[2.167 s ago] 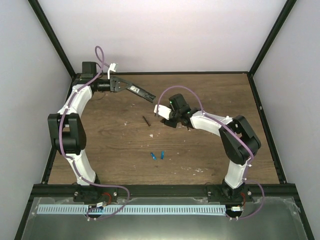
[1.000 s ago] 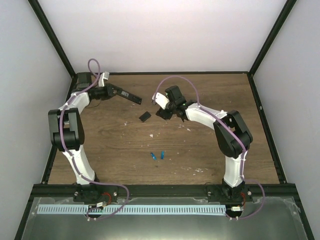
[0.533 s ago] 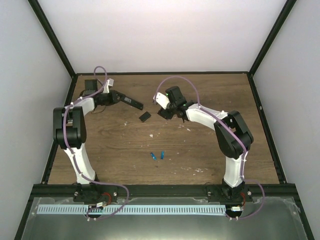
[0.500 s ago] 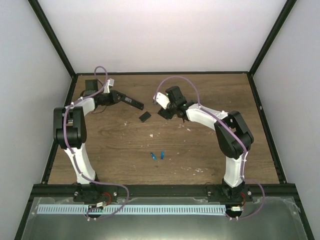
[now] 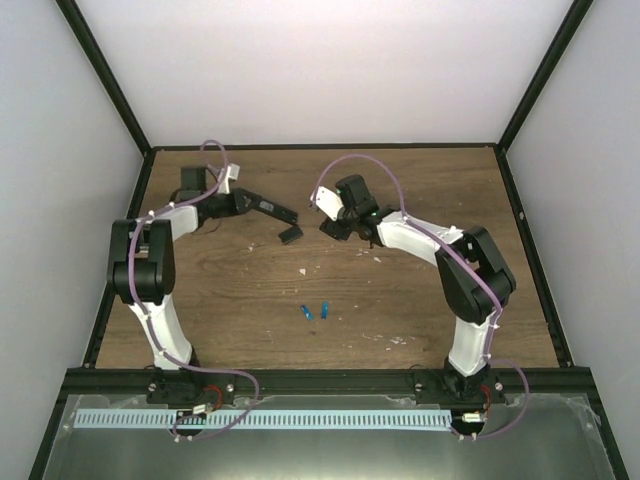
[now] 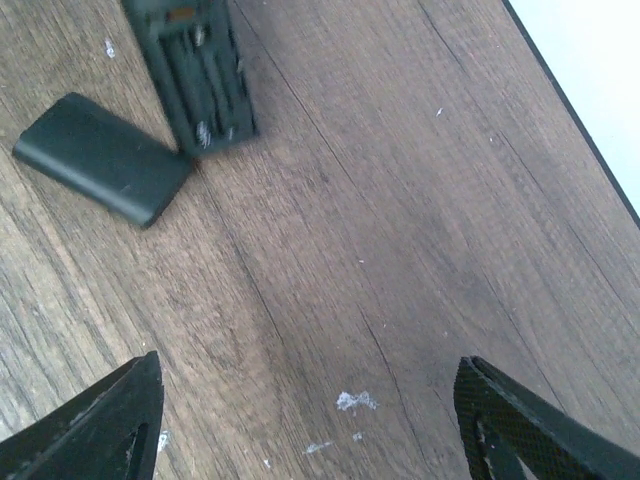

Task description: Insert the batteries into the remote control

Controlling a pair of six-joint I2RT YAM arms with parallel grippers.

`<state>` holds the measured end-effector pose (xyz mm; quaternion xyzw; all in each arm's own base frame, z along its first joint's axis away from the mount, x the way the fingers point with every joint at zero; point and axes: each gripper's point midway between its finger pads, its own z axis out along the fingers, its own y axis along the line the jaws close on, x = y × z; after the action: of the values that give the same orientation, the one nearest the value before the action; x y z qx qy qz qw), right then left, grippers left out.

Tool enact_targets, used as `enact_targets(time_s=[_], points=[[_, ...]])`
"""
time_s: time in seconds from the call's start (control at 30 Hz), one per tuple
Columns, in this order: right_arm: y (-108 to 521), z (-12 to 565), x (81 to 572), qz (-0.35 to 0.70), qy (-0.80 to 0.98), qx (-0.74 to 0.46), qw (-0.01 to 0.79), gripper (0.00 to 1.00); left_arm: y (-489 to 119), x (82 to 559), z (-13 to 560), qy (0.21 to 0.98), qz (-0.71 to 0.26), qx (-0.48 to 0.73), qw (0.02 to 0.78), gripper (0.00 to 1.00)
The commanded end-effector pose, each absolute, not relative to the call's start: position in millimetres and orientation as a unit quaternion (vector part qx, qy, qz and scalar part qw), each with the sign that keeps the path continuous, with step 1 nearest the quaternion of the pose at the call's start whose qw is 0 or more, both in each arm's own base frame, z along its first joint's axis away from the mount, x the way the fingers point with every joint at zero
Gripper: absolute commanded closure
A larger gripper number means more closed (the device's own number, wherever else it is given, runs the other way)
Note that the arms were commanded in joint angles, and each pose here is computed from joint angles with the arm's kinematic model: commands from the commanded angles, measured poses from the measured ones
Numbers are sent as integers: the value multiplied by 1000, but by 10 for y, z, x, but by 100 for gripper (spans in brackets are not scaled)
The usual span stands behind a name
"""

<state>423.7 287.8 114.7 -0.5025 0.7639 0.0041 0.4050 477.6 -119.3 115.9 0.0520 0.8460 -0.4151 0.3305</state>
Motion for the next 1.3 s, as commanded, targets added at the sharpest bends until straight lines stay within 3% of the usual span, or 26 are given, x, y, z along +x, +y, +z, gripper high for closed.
enact_targets(time_s=[0.0,0.8,1.17,1.27], points=[[2833,1387,4264,-6,751,-496,435,28,-1483,4479,961,852,-434,67,286,100],[2688,1505,4333,-4,761,-463,455,25,-1570,3813,993,867,-448,75,203,100],[2477,2142,4687,-29,784,-385,487,25,-1440,4421,2009,798,-493,70,340,100],[2402,2389,4732,-52,777,-370,506,17,-1423,4497,2169,782,-513,77,344,100]])
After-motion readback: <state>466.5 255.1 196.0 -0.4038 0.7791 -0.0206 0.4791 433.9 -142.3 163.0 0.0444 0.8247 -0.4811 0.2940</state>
